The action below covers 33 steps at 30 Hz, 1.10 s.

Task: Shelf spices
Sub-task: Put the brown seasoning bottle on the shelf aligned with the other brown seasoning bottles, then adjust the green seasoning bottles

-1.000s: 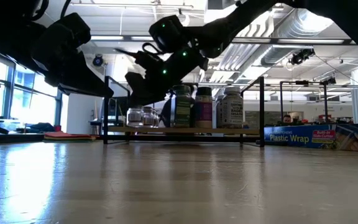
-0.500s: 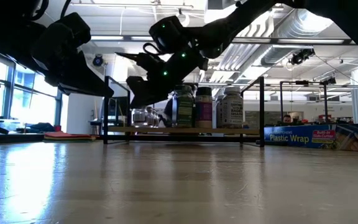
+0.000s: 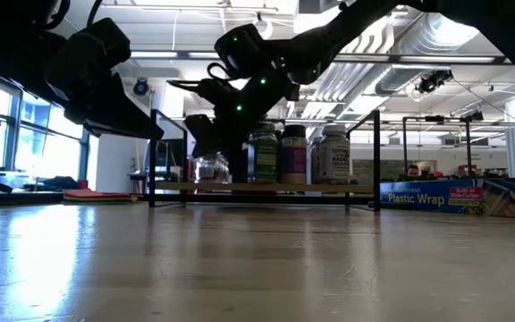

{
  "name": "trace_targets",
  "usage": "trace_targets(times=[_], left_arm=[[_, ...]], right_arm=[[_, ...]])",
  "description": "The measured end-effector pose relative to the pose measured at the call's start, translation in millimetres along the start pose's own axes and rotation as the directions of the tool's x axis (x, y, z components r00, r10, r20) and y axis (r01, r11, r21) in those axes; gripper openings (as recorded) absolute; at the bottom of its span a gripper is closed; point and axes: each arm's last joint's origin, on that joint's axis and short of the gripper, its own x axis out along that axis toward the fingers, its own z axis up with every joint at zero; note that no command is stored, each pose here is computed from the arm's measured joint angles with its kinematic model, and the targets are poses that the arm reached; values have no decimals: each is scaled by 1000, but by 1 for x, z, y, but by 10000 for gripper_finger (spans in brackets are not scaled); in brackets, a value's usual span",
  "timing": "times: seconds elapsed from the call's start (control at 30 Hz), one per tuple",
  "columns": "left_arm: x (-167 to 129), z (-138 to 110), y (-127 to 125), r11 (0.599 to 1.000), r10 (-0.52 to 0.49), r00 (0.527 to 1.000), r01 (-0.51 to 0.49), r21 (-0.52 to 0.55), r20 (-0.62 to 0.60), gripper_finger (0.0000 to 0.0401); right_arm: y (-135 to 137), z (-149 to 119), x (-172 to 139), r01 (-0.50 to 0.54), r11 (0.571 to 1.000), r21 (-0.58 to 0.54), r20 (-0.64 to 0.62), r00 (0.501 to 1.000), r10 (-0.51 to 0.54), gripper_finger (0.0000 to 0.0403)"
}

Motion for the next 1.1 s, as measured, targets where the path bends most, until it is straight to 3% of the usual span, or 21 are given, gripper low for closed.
trace_targets(times=[0.43,0.77,0.97,1.1], left_arm=[[0,0,0,1000,-2,1000,2,0,-1,0],[0,0,-1,1000,-21,1000,21,-2,-7,0],[0,0,-1,1000,-28,1000,27,-4,-9,0],[-1,0,-2,999,-32,999,32,-2,-9,0]], right_arm=[[0,2,0,-6,999,-48,13,1000,6,247],[9,30,-11,-25,990,-142,36,999,30,257],[12,61,-33,-76,952,-298,-68,996,59,257],[11,79,-62,-177,884,-432,-244,967,75,257]])
